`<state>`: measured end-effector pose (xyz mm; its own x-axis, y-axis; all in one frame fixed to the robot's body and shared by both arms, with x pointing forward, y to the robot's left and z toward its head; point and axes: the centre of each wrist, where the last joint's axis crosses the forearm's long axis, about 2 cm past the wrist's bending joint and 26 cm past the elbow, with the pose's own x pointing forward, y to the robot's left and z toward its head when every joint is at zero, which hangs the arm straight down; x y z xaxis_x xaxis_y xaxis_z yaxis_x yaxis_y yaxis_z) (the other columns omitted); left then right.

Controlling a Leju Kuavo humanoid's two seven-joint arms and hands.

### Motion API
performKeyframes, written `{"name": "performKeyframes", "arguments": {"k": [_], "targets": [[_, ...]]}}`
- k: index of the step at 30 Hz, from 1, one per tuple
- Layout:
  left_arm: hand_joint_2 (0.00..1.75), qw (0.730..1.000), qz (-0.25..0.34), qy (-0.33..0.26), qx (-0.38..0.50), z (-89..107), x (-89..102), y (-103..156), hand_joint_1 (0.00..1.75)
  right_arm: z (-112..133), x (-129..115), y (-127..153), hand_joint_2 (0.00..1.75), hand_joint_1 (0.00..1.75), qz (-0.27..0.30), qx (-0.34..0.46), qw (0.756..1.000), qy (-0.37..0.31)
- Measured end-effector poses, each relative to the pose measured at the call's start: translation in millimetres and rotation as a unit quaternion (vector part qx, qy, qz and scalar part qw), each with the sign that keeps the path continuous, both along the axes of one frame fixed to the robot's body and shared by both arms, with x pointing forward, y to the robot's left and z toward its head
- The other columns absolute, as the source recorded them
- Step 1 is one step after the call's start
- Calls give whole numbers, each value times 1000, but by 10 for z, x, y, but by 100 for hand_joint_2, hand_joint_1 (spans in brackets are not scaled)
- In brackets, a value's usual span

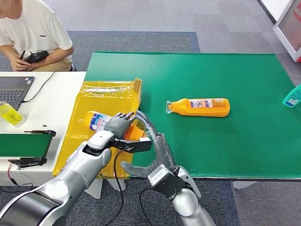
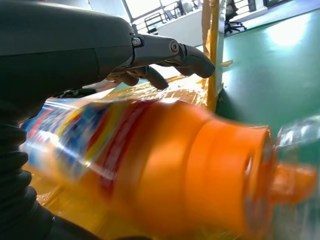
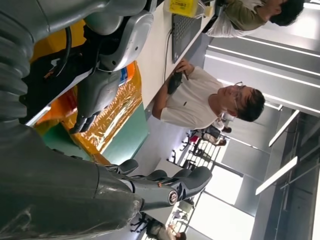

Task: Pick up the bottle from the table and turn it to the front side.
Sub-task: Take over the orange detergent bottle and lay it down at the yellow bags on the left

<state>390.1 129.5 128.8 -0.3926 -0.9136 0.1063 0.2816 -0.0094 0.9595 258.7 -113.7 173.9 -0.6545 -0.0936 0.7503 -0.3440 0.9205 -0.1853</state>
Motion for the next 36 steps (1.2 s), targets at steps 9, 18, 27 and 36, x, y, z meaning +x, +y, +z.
{"name": "performKeyframes", "arguments": {"k": [9, 18, 27, 36], "targets": [[0, 999, 42, -8, 27, 24, 55, 93, 0, -7, 2, -9, 175, 0, -8, -11, 1000, 0], [0, 999, 45, -10, 18, 19, 77, 167, 0, -9, 2, -14, 175, 0, -12, -16, 1000, -1], [0, 967, 30, -76, -242, 207, -159, 202, 0, -68, -40, -42, 175, 0, -41, -35, 999, 6], [87, 850, 4, -188, -492, 728, -950, 314, 0, -137, -158, -110, 175, 0, -97, -52, 994, 10]]}}
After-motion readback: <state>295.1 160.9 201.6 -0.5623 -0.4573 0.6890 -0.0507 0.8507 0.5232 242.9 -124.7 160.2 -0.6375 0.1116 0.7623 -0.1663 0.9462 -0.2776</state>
